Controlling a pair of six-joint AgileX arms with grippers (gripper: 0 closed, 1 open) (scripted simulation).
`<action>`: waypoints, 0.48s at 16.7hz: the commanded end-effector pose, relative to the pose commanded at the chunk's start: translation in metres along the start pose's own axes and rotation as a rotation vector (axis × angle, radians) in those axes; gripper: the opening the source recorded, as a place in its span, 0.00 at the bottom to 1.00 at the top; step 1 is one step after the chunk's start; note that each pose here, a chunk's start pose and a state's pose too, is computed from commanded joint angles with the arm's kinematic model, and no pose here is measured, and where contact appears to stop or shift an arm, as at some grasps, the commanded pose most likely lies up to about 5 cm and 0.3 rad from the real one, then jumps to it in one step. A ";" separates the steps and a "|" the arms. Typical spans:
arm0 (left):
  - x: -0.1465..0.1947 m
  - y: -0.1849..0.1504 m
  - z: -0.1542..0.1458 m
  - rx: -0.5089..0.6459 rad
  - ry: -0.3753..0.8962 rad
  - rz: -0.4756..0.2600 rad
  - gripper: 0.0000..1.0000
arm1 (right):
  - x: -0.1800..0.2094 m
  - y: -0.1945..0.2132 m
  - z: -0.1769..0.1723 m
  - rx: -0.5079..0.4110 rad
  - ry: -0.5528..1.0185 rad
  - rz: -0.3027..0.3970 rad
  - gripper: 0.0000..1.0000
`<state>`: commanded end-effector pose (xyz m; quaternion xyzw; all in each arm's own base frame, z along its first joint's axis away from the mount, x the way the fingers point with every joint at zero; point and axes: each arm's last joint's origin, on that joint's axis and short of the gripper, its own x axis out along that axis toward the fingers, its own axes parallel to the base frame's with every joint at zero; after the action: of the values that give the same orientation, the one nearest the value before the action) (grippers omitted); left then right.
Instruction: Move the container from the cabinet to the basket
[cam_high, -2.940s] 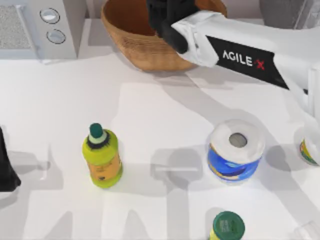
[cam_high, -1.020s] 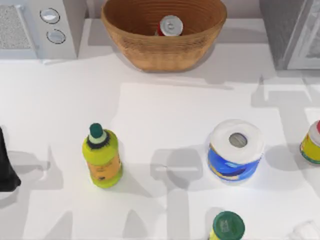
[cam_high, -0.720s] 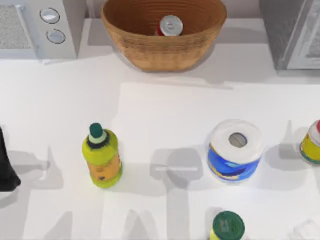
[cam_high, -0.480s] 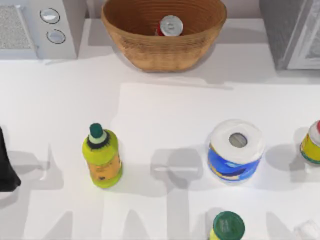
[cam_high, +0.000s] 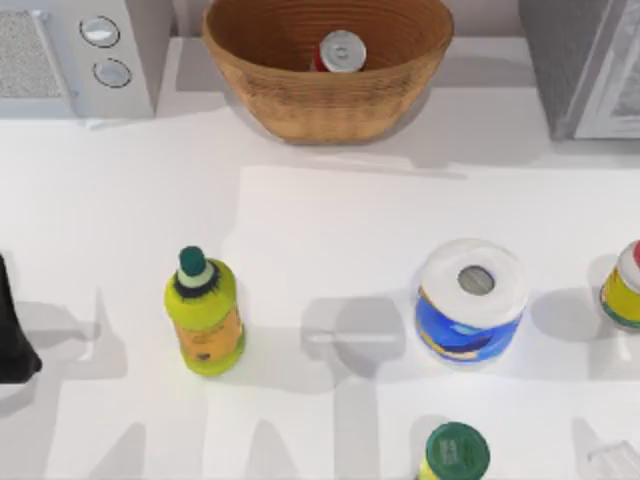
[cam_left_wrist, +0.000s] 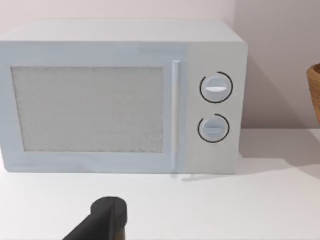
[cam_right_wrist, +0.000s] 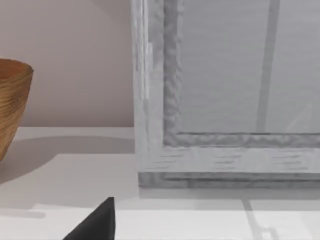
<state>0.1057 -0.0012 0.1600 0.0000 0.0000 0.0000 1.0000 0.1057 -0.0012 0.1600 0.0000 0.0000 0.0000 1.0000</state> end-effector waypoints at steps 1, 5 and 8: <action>0.000 0.000 0.000 0.000 0.000 0.000 1.00 | 0.000 0.000 0.000 0.000 0.001 0.001 1.00; 0.000 0.000 0.000 0.000 0.000 0.000 1.00 | 0.003 -0.003 0.006 0.000 -0.005 0.001 1.00; 0.000 0.000 0.000 0.000 0.000 0.000 1.00 | 0.010 -0.011 0.017 -0.002 -0.016 0.000 1.00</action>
<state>0.1057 -0.0012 0.1600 0.0000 0.0000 0.0000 1.0000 0.1154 -0.0120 0.1775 -0.0009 -0.0080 0.0000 1.0000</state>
